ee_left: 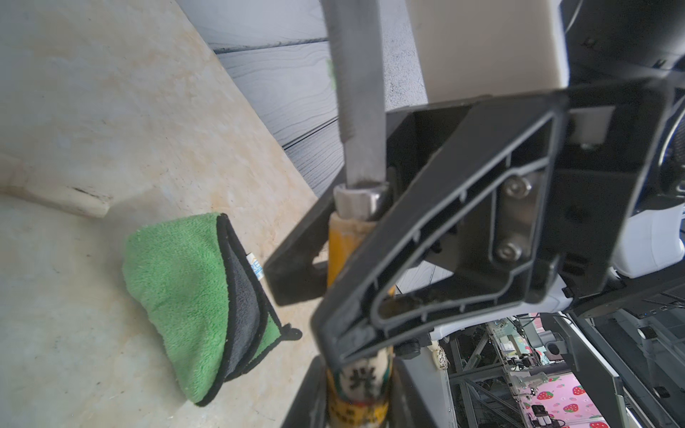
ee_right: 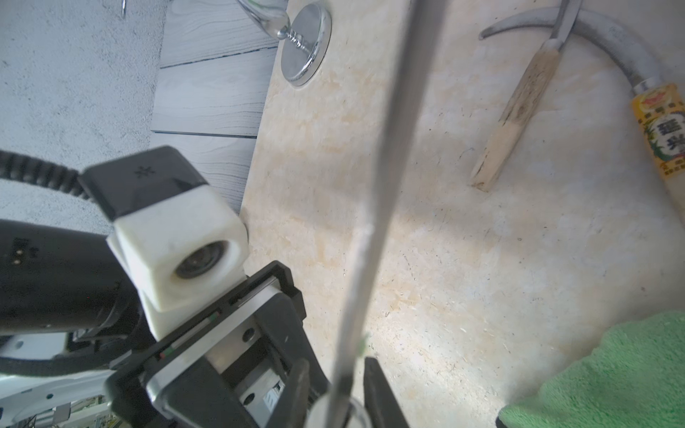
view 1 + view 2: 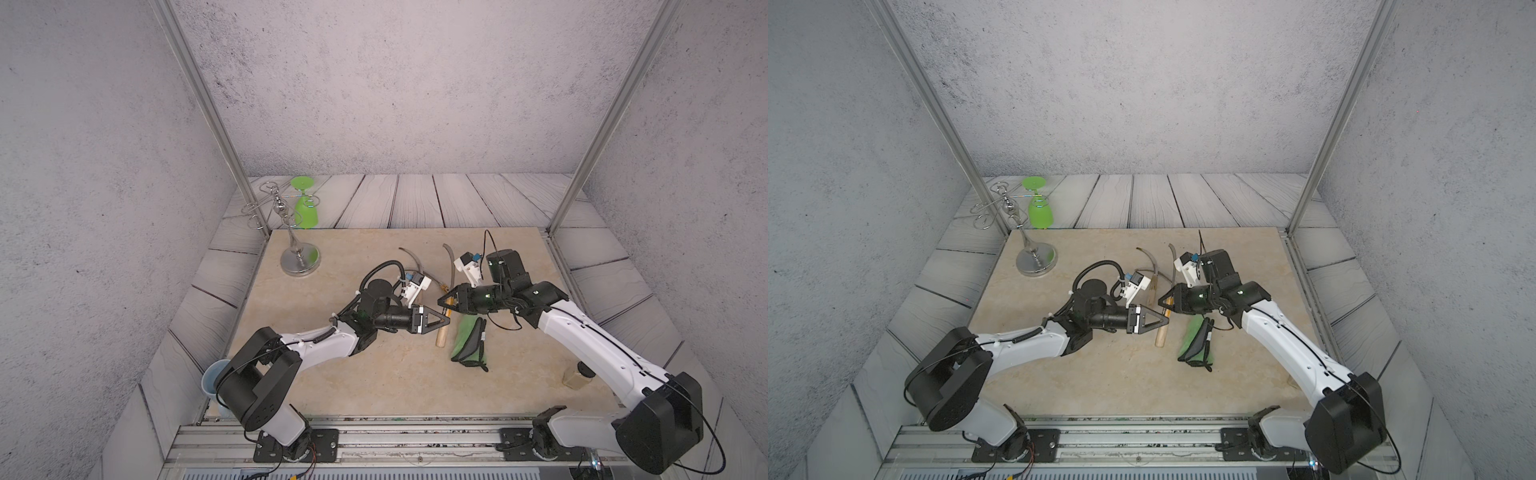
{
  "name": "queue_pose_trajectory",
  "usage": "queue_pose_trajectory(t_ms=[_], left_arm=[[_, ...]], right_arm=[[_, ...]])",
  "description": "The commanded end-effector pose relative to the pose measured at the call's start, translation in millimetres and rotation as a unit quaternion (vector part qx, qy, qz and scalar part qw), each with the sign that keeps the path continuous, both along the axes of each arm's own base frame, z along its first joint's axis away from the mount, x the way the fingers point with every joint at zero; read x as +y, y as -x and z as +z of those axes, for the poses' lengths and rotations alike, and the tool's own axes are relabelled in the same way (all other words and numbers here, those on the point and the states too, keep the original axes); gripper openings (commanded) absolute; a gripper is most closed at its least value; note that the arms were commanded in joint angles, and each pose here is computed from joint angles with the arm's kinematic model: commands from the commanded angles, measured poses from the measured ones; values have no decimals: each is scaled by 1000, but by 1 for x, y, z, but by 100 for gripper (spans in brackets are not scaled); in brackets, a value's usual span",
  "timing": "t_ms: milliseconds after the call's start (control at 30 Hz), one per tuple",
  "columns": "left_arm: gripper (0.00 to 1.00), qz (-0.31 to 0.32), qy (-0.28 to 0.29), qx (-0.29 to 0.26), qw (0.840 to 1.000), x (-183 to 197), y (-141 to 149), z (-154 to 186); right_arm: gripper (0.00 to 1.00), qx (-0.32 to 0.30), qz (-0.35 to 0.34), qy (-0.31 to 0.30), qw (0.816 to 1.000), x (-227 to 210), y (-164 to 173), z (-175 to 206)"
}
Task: Wipe small sickles with rags
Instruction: Adjust the small sickle.
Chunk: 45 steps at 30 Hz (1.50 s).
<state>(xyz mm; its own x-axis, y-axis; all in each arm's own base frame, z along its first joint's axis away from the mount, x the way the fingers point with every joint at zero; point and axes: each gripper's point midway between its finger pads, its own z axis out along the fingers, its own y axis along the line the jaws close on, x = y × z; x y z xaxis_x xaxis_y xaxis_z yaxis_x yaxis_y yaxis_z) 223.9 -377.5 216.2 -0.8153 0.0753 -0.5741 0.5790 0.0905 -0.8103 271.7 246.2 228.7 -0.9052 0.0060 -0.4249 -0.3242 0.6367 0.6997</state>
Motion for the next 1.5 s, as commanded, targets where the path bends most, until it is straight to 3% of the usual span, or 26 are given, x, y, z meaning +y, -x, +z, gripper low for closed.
queue_pose_trajectory(t_ms=[0,333,700,1000,1133,1333,1400,1467], left_arm=[[28,29,21,-31,999,-3,-12,16],[39,57,21,-32,998,-7,-20,12],[41,54,20,-25,998,-20,-23,6],[39,63,17,-29,997,-23,-31,9],[32,60,18,-29,998,-25,-31,10],[1,59,17,-25,998,-26,-31,7],[0,61,16,-24,998,-26,-32,6],[0,64,17,-25,997,-25,-33,5]], right_arm=[[15,-11,-59,-4,998,-8,-11,6],[15,-7,-140,-41,989,-8,-32,15],[15,-5,-144,-60,988,1,-33,27],[16,5,-144,-46,988,2,-27,14],[16,6,-142,-47,989,4,-26,13],[16,1,-140,-47,989,5,-27,16],[18,1,-138,-48,989,6,-26,16],[29,-1,-137,-45,990,6,-26,16]])
